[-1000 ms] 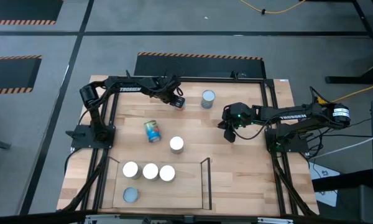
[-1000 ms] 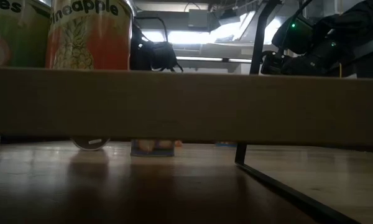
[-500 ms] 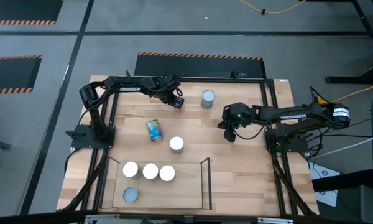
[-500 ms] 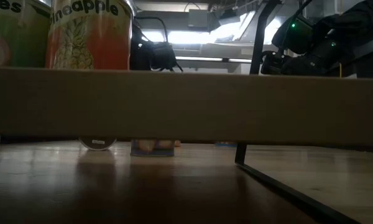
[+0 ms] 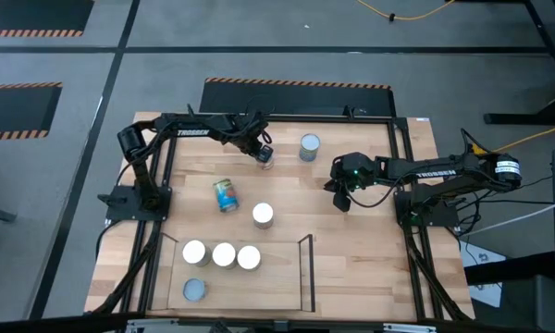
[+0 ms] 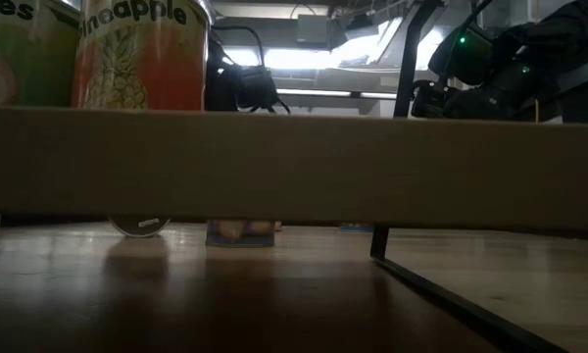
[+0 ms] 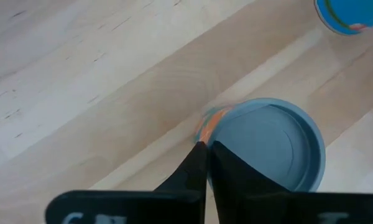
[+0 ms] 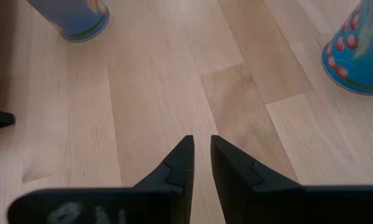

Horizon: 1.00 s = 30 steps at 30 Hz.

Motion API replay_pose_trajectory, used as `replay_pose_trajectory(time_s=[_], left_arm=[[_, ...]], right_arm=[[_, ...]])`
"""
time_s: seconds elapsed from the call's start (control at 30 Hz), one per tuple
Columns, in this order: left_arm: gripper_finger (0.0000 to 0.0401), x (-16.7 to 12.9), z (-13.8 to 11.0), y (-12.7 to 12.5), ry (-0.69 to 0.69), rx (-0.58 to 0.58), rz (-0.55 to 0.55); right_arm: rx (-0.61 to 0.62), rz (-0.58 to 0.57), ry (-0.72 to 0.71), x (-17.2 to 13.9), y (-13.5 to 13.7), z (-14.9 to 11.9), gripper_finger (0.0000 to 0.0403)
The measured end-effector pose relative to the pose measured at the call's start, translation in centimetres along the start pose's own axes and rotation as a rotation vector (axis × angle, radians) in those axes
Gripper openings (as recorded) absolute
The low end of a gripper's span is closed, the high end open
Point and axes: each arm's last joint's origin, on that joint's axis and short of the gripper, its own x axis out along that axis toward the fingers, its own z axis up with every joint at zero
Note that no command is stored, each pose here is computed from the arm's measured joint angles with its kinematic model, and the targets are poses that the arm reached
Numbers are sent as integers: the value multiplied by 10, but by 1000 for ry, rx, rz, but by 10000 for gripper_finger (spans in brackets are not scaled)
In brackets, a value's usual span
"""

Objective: Pick and place cans onto a shelf
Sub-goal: Put the small canned orange on the shelf

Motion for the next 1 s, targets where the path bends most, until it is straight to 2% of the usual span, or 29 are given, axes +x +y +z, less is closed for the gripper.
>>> replay_pose_trajectory(time_s=[0.27, 0.57, 0.8, 1.0], left_arm=[[2, -26, 6, -3, -79, 62, -41], [1, -94, 5, -12, -208, 96, -202], [1, -158, -17, -31, -332, 161, -324], [1, -203, -51, -51, -386, 145, -429]], right_arm=[[0, 0, 0, 0, 0, 0, 59], [3, 0, 0, 0, 0, 0, 59], [3, 0, 0, 0, 0, 0, 59], [4, 0, 0, 0, 0, 0, 59]])
